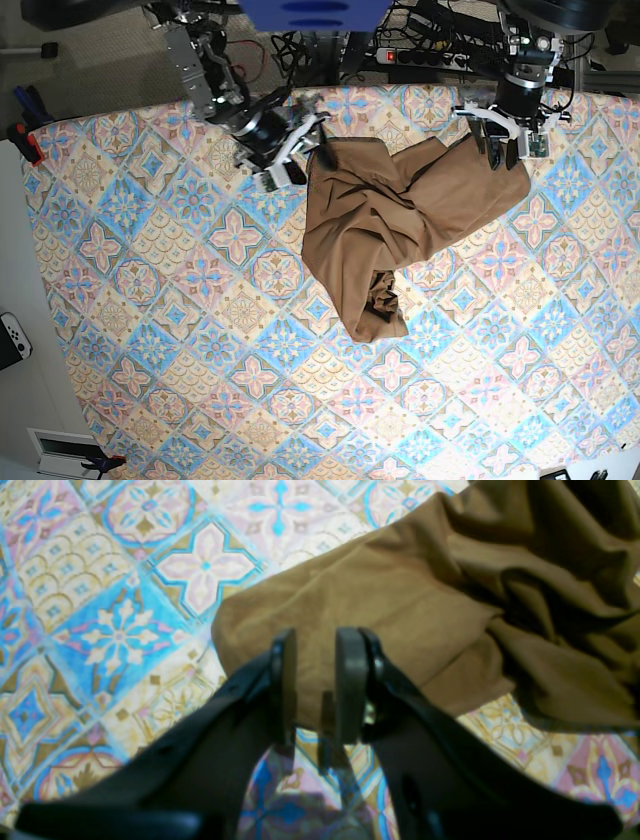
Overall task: Layout the t-shirt on the table in an organized manner, then fold the t-shirt properly
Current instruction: 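Lower both grippers onto the crumpled brown t-shirt and grasp its edges, then lift the brown t-shirt with both grippers and pull the grippers apart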
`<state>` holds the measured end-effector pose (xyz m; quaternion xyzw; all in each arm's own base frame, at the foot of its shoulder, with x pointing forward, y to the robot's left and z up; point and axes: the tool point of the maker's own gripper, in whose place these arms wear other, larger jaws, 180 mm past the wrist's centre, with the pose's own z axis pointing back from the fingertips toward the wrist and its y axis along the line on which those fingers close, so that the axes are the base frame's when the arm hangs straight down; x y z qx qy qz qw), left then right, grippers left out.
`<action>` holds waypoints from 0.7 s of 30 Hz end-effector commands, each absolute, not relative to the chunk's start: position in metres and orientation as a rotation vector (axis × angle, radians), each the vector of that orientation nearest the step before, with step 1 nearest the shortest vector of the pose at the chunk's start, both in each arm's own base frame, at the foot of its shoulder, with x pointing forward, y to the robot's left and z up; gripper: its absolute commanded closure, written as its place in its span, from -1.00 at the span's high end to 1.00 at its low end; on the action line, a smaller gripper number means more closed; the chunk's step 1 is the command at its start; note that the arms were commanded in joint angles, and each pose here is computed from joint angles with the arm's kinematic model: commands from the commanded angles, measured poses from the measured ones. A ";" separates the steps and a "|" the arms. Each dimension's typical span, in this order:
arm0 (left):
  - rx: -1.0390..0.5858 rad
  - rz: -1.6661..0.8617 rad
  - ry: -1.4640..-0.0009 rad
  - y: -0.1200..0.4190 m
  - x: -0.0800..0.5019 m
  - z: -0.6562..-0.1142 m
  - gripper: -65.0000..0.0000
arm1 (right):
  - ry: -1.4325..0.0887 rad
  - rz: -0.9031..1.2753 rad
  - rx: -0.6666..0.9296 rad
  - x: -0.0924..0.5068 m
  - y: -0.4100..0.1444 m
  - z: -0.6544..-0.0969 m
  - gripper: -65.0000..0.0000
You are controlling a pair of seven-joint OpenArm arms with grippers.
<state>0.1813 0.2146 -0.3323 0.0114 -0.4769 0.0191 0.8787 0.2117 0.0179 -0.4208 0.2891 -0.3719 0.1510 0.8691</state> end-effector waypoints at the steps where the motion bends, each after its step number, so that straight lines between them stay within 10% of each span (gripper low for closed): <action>1: 0.028 0.034 -1.025 0.215 0.184 -0.324 -0.59 | -0.735 0.338 0.620 0.200 0.025 -0.426 0.12; 6: 0.028 0.034 -1.025 0.215 0.184 -0.324 -0.59 | -0.705 0.360 0.641 0.190 0.036 -0.430 -0.08; 12: 0.029 0.038 -1.014 0.216 0.182 -0.328 -0.59 | -0.719 0.343 0.623 0.197 0.027 -0.429 -1.00; 21: 0.029 0.036 -1.013 0.216 0.182 -0.328 -0.59 | -0.842 0.161 0.377 0.257 -0.088 -0.389 -1.00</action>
